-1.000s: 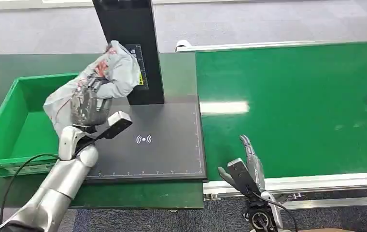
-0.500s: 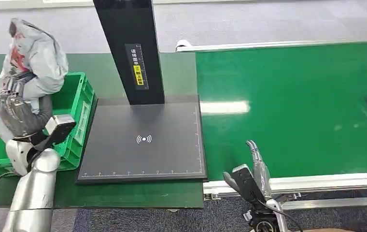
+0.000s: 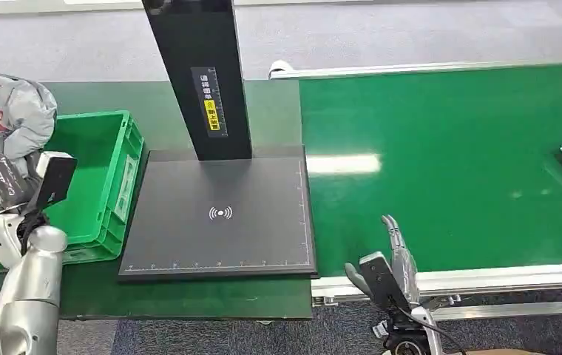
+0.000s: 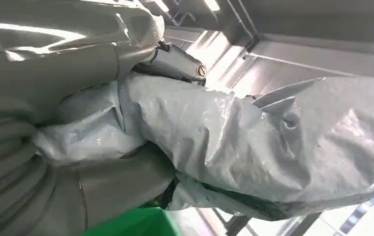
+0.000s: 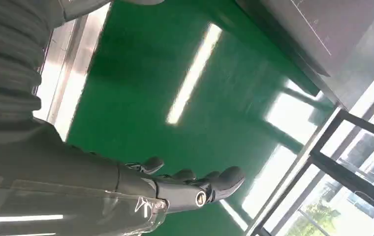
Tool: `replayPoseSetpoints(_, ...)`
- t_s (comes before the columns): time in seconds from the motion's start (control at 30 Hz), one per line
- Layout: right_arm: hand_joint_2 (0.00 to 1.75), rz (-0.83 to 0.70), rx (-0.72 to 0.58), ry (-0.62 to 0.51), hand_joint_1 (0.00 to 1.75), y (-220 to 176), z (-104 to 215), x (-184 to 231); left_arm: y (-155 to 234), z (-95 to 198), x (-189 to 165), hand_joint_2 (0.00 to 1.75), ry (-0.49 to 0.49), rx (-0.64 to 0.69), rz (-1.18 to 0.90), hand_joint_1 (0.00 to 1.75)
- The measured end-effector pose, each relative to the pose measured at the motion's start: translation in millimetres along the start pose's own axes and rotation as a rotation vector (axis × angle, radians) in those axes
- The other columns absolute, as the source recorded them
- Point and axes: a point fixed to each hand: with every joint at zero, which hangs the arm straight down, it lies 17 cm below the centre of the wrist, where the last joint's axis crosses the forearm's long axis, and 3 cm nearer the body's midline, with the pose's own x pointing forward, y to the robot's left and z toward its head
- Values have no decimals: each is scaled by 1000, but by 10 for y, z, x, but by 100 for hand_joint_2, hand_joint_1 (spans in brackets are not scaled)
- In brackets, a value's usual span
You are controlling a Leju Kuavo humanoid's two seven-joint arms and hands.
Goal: Moved the parcel from conveyor to table for the left to box.
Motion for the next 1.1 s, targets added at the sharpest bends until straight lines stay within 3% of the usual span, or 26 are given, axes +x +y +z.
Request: replayPoseSetpoints(1.1,175,-7,14,-19,0,19,-130,92,-250,168,-117,175,82,-35,141,0)
